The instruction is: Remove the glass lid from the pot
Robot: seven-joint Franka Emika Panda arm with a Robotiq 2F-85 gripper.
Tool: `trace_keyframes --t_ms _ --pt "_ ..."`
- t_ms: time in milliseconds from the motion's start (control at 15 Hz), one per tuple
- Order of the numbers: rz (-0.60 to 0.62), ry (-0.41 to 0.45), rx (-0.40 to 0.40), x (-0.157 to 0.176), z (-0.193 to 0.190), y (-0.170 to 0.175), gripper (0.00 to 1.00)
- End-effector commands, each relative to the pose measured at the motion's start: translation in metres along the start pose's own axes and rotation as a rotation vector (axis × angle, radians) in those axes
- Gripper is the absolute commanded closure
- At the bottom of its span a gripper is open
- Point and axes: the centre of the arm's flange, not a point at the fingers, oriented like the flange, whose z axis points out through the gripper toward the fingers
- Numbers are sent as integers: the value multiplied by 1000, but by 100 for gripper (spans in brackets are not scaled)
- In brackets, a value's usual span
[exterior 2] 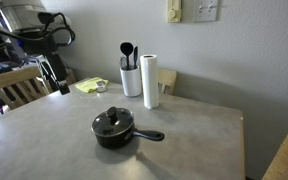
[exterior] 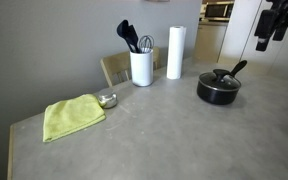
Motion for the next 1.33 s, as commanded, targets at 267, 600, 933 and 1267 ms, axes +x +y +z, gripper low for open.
trace_keyframes --t_ms 267,600,933,1267 --pt "-287 37 21 55 24 74 0" --pt "-394 62 30 59 37 90 0" --pt "-457 62 36 79 50 92 0" --pt "-589 74 40 99 64 76 0"
